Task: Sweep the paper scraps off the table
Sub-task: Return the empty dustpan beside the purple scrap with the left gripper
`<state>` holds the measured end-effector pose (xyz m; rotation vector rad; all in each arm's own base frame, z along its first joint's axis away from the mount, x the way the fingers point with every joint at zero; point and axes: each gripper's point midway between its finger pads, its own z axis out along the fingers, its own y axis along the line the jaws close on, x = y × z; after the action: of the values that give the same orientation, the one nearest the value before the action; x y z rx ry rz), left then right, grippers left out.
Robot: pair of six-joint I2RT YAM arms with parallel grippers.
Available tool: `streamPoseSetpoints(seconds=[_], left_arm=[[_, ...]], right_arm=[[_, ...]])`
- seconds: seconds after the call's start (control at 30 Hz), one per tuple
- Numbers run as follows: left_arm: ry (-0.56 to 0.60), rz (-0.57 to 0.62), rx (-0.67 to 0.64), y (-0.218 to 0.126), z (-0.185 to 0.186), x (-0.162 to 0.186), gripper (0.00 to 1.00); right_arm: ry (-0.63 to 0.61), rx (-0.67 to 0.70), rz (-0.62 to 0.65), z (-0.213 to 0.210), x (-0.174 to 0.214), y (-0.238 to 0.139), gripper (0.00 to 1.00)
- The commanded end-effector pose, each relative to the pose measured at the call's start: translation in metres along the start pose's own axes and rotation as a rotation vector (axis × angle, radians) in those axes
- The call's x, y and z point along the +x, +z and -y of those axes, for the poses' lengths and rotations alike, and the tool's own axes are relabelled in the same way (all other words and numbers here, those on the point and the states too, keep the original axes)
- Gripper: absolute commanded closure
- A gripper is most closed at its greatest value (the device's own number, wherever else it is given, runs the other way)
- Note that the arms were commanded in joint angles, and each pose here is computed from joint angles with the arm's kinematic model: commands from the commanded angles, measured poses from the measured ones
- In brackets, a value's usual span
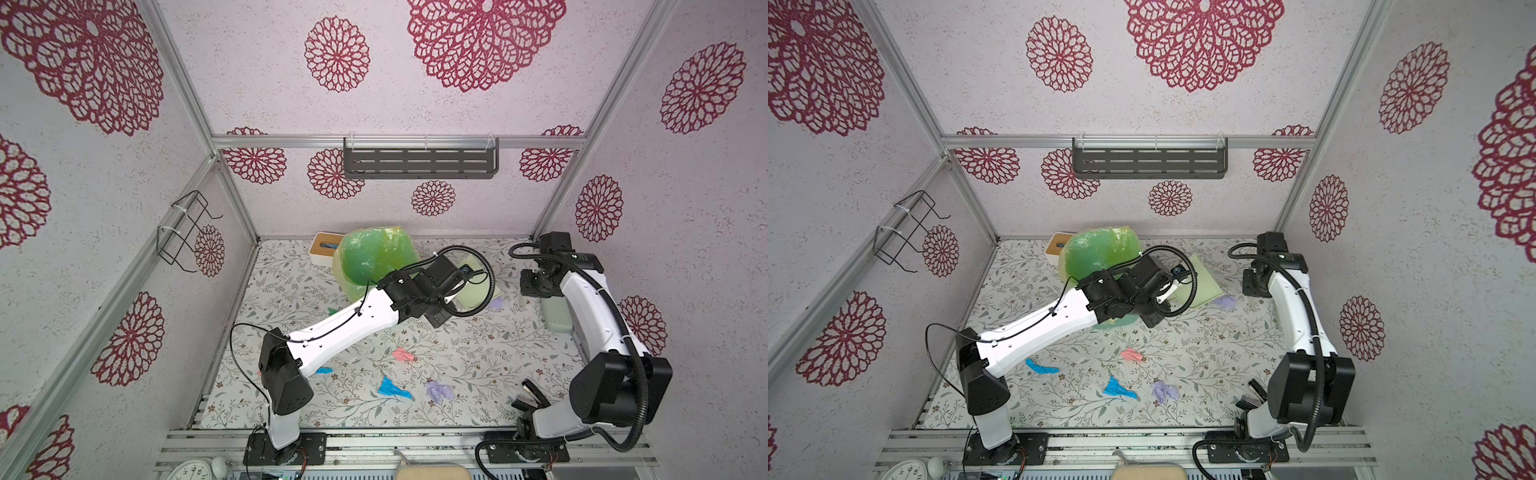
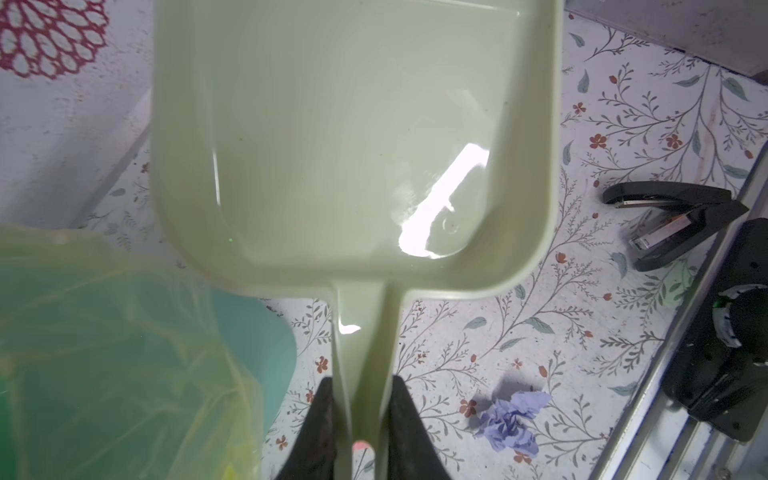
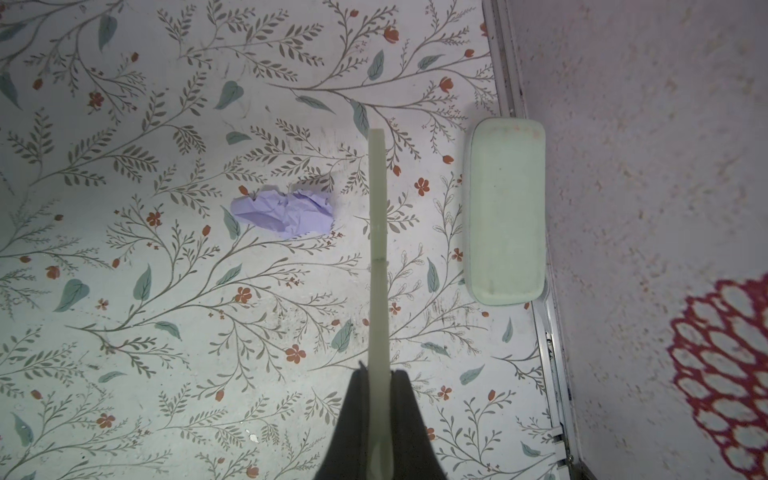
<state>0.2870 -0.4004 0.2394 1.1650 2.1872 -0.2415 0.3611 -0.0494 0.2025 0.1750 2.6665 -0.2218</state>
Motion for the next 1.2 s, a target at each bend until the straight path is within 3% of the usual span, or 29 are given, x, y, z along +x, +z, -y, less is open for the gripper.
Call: streamPoseSetpoints(seconds=[0.0, 0.53, 1.17], left_arm=[[-0.050, -0.007, 0.081, 0.022, 0.008, 0.003, 0.88], [-0.118, -0.163, 0.183, 0.084, 0.007, 0.050, 0.88], [-0.162, -0.292, 0.228, 0.111, 0.008, 0.087, 0.88]], right_arm=[[-0.019, 0.045, 0.046, 0.009, -0.017, -0.005, 1.00], [-0.088, 0.074, -0.034, 0.005, -0.016, 0.029, 1.00], [-0.330, 0.016, -0.092, -0.065, -0.005, 0.044, 1.00]])
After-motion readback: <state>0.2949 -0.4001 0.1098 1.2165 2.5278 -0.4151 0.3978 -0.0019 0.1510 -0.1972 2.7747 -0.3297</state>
